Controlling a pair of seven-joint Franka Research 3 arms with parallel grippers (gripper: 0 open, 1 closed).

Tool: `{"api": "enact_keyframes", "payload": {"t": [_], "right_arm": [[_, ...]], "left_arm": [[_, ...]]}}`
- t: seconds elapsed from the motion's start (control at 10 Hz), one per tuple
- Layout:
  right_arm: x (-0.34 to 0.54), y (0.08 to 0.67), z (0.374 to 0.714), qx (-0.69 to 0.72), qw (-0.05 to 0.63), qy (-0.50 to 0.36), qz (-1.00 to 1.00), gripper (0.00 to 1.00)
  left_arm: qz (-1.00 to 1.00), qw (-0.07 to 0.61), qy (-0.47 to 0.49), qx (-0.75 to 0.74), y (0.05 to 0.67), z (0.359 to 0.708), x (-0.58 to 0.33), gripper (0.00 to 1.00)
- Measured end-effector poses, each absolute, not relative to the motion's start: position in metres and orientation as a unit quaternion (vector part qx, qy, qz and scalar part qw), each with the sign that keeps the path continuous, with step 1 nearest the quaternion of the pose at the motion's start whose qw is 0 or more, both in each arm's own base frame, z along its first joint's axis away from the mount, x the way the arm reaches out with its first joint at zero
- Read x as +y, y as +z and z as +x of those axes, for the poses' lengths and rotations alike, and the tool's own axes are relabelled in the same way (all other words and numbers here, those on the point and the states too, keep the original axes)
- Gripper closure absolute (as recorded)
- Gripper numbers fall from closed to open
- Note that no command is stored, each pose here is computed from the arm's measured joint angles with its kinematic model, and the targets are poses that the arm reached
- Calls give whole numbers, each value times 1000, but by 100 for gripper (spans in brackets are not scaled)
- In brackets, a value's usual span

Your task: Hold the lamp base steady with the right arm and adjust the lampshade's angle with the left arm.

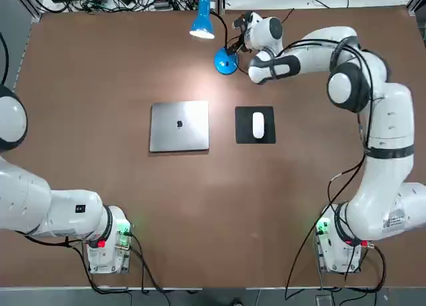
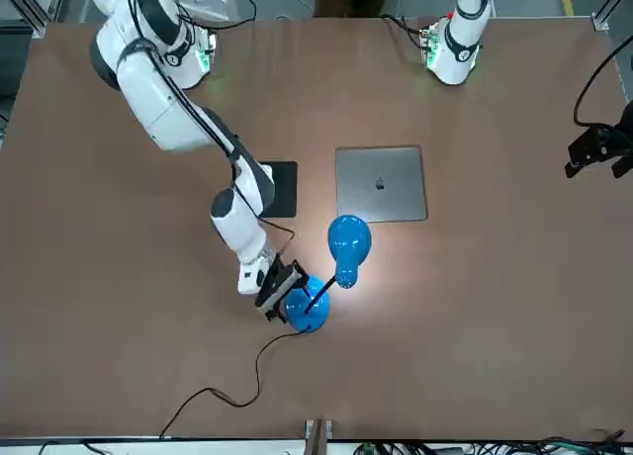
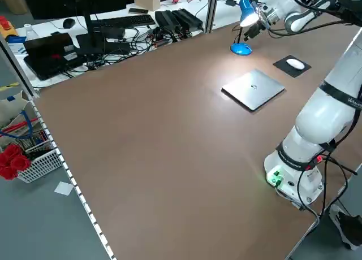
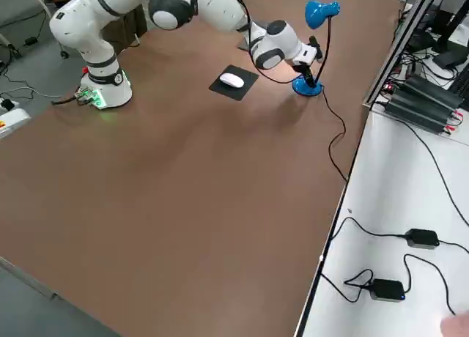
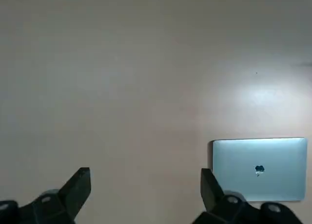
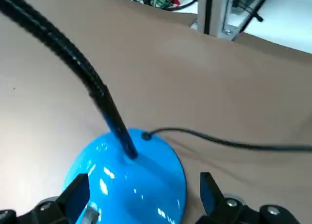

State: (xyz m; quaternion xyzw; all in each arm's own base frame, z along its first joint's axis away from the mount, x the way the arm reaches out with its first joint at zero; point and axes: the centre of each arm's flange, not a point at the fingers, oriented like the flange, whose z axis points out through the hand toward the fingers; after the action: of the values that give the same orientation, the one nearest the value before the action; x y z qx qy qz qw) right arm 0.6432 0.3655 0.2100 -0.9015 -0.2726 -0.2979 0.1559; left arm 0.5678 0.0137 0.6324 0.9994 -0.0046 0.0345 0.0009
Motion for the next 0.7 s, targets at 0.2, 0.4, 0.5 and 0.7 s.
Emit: {"api": "enact_keyframes", "payload": {"t": [0.2, 0.4, 0.5, 0.7], "right_arm": [[332, 247, 625, -257, 140, -291, -911, 0], [279, 281, 602, -250, 91, -264, -927, 0], [256, 303, 595, -245, 53, -238, -938, 0], [235, 362, 592, -201, 19, -198, -959, 0]], "left_arm": [[999, 1, 31, 6, 632, 567, 13, 0], [1000, 2, 22, 18, 631, 565, 12, 1], [999, 2, 19, 28, 630, 565, 12, 1], [999, 2, 18, 34, 630, 564, 13, 1]]}}
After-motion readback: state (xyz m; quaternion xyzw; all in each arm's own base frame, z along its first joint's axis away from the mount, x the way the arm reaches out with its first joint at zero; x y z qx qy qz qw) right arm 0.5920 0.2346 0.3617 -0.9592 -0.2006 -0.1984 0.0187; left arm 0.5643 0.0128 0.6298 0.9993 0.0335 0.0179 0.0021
